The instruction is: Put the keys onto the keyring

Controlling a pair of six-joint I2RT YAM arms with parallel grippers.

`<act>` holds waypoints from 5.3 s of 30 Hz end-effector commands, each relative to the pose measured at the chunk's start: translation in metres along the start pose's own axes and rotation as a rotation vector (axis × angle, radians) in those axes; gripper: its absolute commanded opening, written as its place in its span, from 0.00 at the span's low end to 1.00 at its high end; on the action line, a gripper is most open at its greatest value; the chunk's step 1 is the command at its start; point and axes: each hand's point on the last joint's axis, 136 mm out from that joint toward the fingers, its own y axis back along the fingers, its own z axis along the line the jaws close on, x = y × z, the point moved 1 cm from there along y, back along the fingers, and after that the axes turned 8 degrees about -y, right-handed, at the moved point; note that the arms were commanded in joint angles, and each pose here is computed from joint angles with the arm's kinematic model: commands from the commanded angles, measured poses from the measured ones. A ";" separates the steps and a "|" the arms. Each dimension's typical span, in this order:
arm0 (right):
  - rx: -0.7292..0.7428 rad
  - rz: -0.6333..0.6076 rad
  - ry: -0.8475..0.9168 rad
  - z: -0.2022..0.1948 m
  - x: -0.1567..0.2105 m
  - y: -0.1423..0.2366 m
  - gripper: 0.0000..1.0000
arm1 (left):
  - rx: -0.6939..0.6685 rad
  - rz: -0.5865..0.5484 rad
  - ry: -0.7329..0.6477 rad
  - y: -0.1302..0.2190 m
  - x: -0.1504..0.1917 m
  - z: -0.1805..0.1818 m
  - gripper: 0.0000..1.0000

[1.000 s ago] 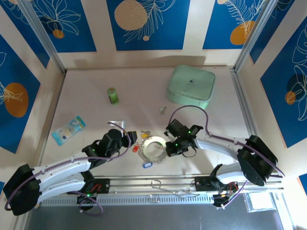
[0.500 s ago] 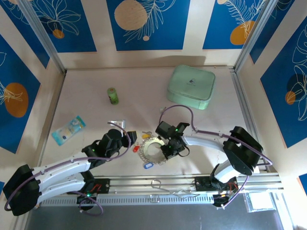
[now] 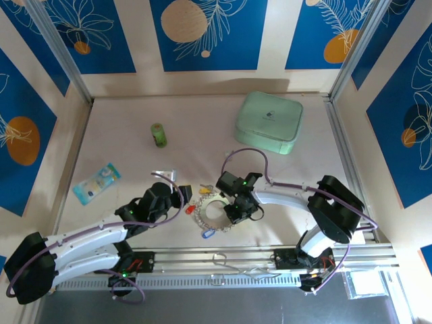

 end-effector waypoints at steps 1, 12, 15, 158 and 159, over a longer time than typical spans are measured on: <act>-0.025 0.009 0.001 0.008 -0.002 0.000 0.16 | -0.016 -0.011 -0.026 0.001 0.001 0.003 0.58; -0.040 0.000 -0.003 0.008 -0.003 0.002 0.06 | -0.017 -0.009 -0.028 0.001 0.001 0.003 0.58; -0.013 -0.023 0.015 0.004 -0.005 0.006 0.00 | -0.016 -0.014 -0.030 0.002 -0.001 0.003 0.58; -0.482 -0.962 1.178 0.107 -0.019 0.190 0.00 | 0.843 -0.548 -0.931 0.091 -0.056 -0.134 0.14; -0.481 -0.955 1.182 0.108 -0.018 0.191 0.00 | 0.845 -0.545 -0.932 0.091 -0.056 -0.134 0.14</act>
